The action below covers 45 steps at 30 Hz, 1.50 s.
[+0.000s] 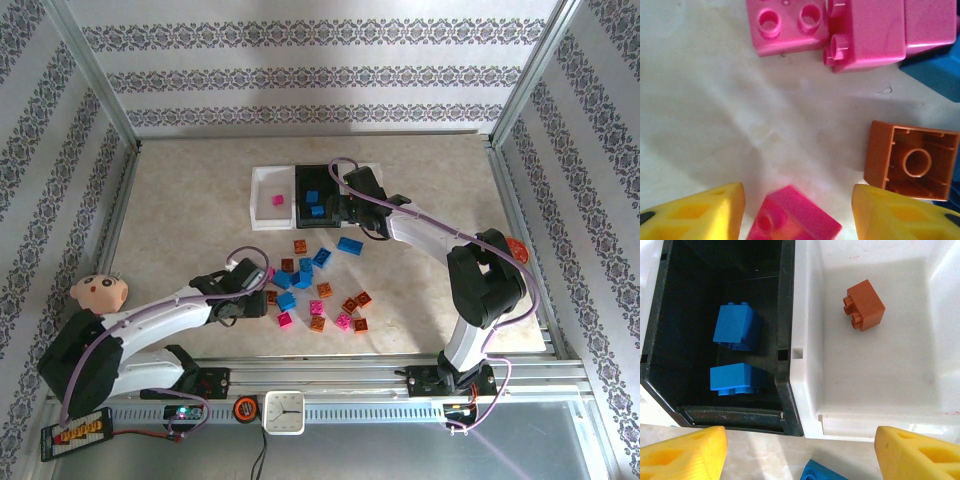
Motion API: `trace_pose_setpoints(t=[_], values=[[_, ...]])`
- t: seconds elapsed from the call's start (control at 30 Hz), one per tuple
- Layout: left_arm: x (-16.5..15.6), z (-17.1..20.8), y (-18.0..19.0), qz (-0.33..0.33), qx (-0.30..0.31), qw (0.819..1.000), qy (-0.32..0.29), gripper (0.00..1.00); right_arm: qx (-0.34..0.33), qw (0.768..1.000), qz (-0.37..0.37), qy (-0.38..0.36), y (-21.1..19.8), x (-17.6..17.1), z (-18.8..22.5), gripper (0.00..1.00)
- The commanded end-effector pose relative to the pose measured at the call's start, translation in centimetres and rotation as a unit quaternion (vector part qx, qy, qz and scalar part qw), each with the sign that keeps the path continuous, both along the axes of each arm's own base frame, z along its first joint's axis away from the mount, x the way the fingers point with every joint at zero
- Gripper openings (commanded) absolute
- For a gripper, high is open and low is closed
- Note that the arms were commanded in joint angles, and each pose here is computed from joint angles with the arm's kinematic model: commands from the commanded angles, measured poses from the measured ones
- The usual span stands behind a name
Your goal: Sort the legos into containers by color
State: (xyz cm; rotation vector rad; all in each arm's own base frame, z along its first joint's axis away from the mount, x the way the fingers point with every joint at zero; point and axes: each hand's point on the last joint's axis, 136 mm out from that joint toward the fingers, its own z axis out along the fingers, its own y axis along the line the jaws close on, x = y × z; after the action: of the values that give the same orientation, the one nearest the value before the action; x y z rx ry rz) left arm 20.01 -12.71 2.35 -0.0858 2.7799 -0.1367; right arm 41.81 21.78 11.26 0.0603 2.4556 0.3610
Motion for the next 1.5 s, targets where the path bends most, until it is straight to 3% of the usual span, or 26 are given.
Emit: trace_pose_setpoints(t=[0.0, 0.17, 0.3, 0.4, 0.7, 0.97, 1.13, 1.3, 1.47], values=[[1.1, -0.2, -0.8, -0.009, -0.01, 1.0, -0.016, 0.54, 0.014, 1.0, -0.009, -0.012, -0.3, -0.1, 1.2, 0.77], [1.0, -0.2, -1.1, -0.011, -0.012, 1.0, -0.008, 0.44, 0.012, 1.0, -0.011, -0.012, -0.6, -0.2, 1.2, 0.77], [-0.2, 0.1, 0.1, -0.001, 0.003, 1.0, 0.008, 0.62, 0.012, 1.0, -0.012, -0.012, -0.7, -0.4, 1.2, 0.78], [-1.3, 0.3, 0.9, 0.007, 0.007, 1.0, 0.018, 0.63, 0.013, 1.0, -0.011, -0.011, -0.7, -0.5, 1.0, 0.78], [-3.1, -1.3, 0.3, -0.008, 0.022, 0.998, 0.055, 0.53, 0.013, 1.0, -0.011, -0.008, -0.8, -0.6, 0.7, 0.78], [-2.0, -0.5, -0.5, -0.023, 0.024, 0.999, 0.041, 0.33, 0.014, 1.0, -0.015, -0.008, -1.1, -0.6, 0.7, 0.78], [2.5, 4.7, -2.0, -0.027, -0.016, 0.999, -0.031, 0.32, 0.016, 1.0, -0.015, -0.012, -1.5, -1.0, 1.1, 0.78], [10.9, 10.8, -3.3, -0.026, -0.047, 0.992, -0.115, 0.32, 0.027, 1.0, -0.013, -0.007, -1.7, -2.3, 0.9, 0.78], [19.0, 12.0, -3.6, -0.008, -0.058, 0.988, -0.14, 0.31, 0.03, 1.0, -0.003, 0.009, -2.0, -4.3, -0.1, 0.78]])
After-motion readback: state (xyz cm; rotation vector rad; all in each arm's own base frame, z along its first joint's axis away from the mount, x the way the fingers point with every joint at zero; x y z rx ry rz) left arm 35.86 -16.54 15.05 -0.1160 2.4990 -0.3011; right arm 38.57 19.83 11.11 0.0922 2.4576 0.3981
